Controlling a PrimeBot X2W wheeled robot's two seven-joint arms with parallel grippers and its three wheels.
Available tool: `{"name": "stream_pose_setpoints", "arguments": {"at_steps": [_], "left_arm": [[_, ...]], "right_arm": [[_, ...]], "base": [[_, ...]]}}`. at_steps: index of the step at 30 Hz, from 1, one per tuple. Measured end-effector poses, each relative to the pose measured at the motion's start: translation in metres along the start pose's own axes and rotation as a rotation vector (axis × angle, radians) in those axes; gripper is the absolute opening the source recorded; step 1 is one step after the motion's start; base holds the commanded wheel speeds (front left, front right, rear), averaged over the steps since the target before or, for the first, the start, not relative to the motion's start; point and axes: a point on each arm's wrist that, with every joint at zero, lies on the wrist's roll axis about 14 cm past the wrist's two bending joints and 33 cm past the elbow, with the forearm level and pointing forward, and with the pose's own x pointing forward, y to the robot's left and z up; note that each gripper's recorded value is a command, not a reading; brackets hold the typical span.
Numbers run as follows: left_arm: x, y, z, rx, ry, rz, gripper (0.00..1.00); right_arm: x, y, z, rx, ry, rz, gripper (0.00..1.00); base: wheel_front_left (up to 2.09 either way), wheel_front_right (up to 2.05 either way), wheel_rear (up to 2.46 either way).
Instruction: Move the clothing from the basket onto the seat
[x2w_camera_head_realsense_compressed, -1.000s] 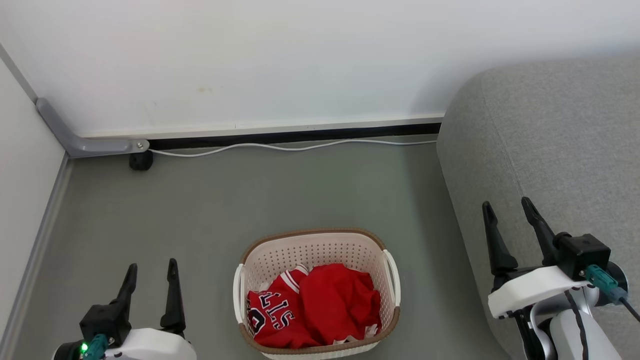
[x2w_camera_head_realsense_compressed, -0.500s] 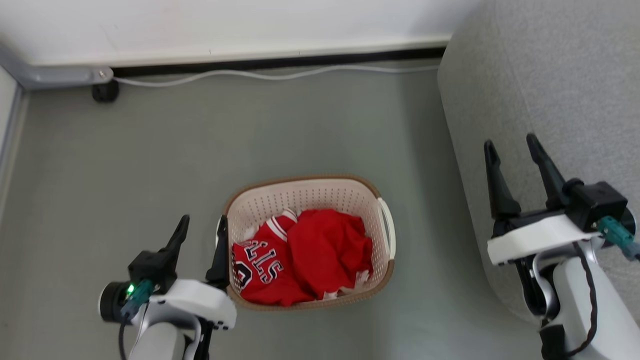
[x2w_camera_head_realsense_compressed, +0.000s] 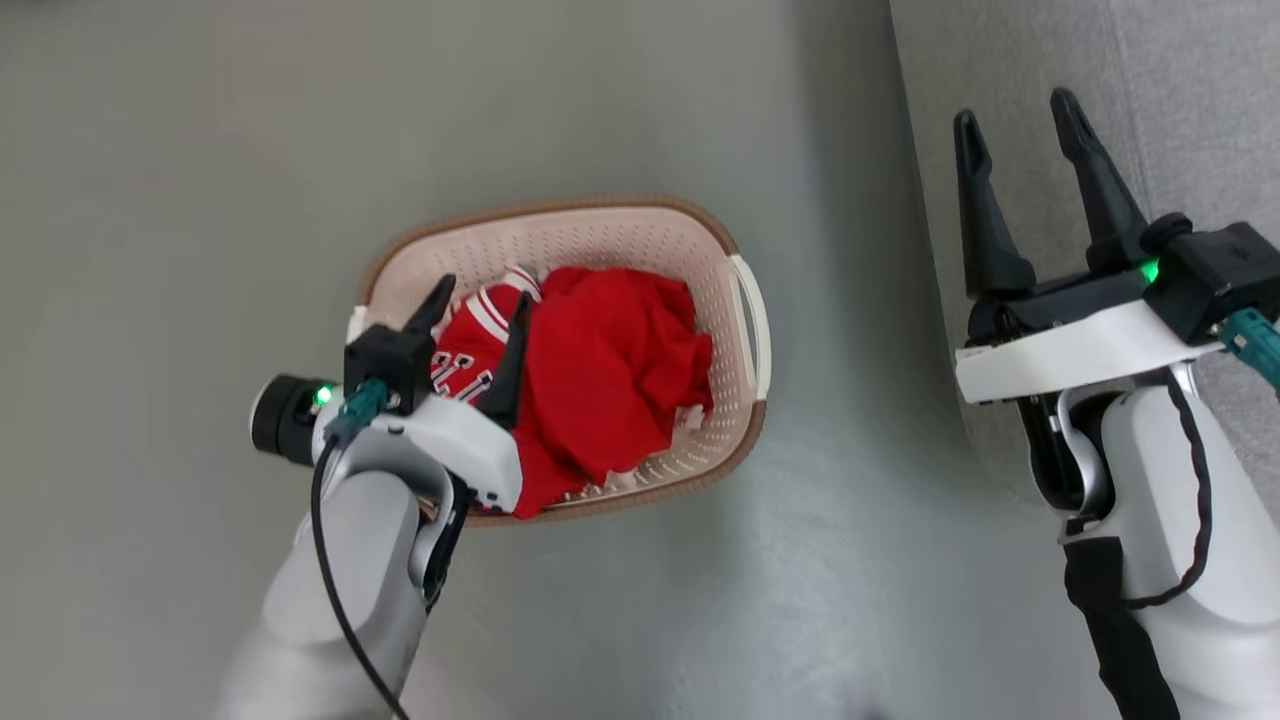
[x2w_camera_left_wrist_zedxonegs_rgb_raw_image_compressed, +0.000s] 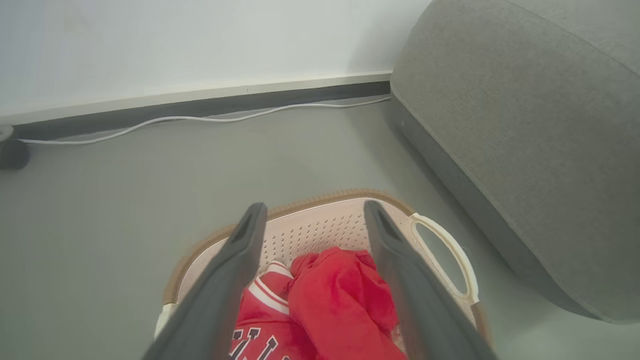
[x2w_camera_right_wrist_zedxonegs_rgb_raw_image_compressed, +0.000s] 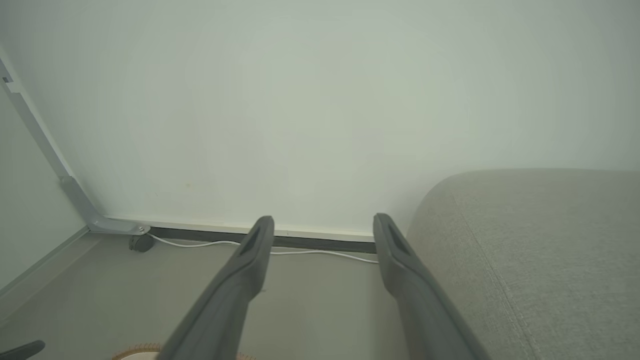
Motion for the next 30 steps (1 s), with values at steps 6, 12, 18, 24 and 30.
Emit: {"name": "stream_pose_setpoints", "arguments": {"at_steps": [6,12,18,24,30], "left_arm": [[0.039,-0.008,-0.039,0.047,0.117,-0.084,1.00],[0.065,-0.010,-0.102,0.091,0.298,-0.143,1.00],[0.079,-0.008,-0.147,0.125,0.447,-0.178,1.00],[0.090,0.000,-0.180,0.155,0.557,-0.184,1.00],[0.101,0.015,-0.205,0.185,0.635,-0.165,1.00]], "right_arm": [[0.014,-0.008,-0.022,0.007,0.026,-0.006,1.00],[0.025,-0.018,-0.044,0.003,0.053,-0.012,1.00],[0.040,-0.017,-0.048,0.018,0.034,0.016,1.00],[0.044,-0.017,-0.056,0.024,0.037,0.031,1.00],[0.044,-0.020,-0.070,0.036,0.059,0.032,1.00]], "base": [[0.00,0.00,0.00],[0.00,0.00,0.00],[0.00,0.00,0.00],[0.00,0.00,0.00],[0.00,0.00,0.00]]}}
